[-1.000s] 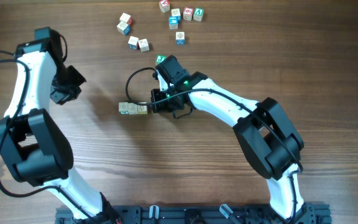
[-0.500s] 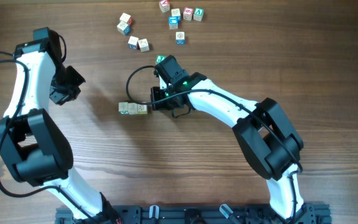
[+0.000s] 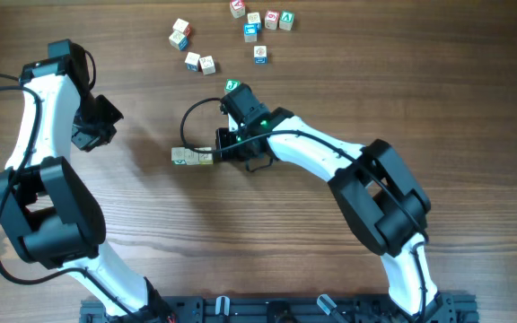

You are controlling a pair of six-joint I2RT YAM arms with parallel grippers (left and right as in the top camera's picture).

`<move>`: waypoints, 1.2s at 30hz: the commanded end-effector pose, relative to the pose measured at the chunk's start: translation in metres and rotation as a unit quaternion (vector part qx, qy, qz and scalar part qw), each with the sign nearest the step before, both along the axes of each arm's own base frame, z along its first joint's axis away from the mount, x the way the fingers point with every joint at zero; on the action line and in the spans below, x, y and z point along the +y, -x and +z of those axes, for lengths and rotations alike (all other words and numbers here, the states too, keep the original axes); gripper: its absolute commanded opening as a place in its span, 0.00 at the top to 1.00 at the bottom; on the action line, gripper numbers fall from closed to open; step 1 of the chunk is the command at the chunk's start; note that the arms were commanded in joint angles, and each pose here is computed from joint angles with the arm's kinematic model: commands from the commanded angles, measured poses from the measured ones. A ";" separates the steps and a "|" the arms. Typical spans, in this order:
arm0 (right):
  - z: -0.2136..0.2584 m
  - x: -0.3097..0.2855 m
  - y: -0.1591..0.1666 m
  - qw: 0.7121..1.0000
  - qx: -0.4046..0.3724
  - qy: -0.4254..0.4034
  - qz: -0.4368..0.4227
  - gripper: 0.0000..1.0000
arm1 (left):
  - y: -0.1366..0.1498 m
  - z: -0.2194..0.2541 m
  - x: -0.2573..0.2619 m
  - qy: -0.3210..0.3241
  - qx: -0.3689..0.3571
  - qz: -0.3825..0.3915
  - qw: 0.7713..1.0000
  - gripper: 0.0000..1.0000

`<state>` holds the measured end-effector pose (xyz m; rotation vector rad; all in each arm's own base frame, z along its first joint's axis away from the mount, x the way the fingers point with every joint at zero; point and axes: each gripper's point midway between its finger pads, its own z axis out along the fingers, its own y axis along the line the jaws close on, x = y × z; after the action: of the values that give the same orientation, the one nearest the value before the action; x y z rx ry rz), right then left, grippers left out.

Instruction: Form a horizontal line

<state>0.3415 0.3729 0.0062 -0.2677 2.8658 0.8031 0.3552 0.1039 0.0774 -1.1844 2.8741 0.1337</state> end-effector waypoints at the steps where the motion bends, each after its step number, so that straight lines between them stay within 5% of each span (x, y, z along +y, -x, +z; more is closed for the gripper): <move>1: -0.016 -0.002 0.003 1.000 0.012 0.013 -0.010 0.96 | -0.003 0.010 0.003 -0.012 -0.014 0.007 1.000 0.96; 36: -0.004 0.016 0.025 0.996 0.049 -0.047 0.052 0.95 | -0.003 0.010 0.003 -0.012 -0.014 0.007 1.000 0.96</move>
<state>0.3234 0.3862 0.0079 -0.3363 2.9025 0.9642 0.3552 0.1039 0.0774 -1.1844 2.8741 0.1337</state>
